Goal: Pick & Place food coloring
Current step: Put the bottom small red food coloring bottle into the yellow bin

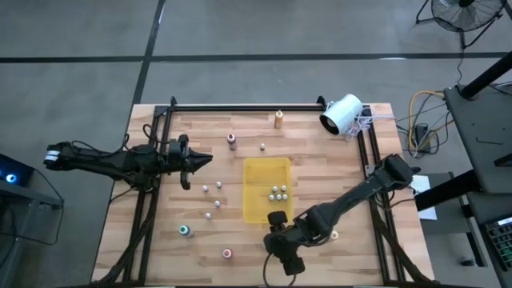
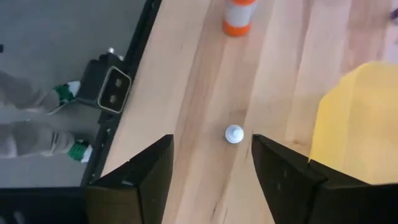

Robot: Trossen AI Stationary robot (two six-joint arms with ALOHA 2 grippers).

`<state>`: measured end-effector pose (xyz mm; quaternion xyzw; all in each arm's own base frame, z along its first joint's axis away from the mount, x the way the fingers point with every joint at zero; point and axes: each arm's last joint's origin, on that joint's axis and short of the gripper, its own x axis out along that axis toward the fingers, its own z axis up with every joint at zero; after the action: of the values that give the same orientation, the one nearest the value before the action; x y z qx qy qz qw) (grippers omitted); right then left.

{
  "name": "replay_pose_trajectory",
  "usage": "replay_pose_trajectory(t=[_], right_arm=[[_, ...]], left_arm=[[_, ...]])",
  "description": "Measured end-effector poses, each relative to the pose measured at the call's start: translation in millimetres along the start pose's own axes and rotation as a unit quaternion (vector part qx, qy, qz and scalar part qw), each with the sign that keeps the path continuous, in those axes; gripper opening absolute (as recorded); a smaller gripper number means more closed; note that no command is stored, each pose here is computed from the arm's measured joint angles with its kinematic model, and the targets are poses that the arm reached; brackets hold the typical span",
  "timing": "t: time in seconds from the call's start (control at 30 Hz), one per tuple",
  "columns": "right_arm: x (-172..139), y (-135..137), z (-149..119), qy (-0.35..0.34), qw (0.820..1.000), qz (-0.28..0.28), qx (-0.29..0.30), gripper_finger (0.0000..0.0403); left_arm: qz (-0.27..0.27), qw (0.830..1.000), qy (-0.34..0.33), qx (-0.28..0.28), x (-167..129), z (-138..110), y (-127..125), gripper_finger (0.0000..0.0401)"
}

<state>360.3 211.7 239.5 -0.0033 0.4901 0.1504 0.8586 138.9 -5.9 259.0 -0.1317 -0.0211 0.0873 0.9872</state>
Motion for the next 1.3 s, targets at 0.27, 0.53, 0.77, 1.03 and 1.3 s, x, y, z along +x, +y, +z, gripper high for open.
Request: replay_pose_trajectory(t=[0.27, 0.53, 0.77, 1.03, 1.3], right_arm=[[35.9, -13.1, -7.1, 0.050, 0.999, 0.009, 0.010, 0.0211], [55.4, -21.6, -10.3, 0.064, 0.998, 0.008, -0.005, 0.0211], [64.1, -26.0, -9.8, 0.060, 0.998, 0.007, -0.012, 0.0211], [64.3, -32.4, -4.2, 0.039, 0.999, 0.008, -0.014, 0.0211], [66.4, -34.4, -6.0, 0.038, 0.999, 0.007, -0.016, 0.0211]], left_arm=[[0.000, 1.000, 0.000, 0.000, 0.0, 0.0, 0.0, 0.0000], [0.000, 1.000, 0.000, 0.000, 0.0, 0.0, 0.0, 0.0000], [0.000, 1.000, 0.000, 0.000, 0.0, -0.1, 0.0, 0.0000], [0.003, 1.000, 0.010, 0.003, 0.2, -7.3, 1.9, 0.0000], [0.004, 1.000, 0.016, 0.005, 0.5, -11.3, 2.9, 0.0000]])
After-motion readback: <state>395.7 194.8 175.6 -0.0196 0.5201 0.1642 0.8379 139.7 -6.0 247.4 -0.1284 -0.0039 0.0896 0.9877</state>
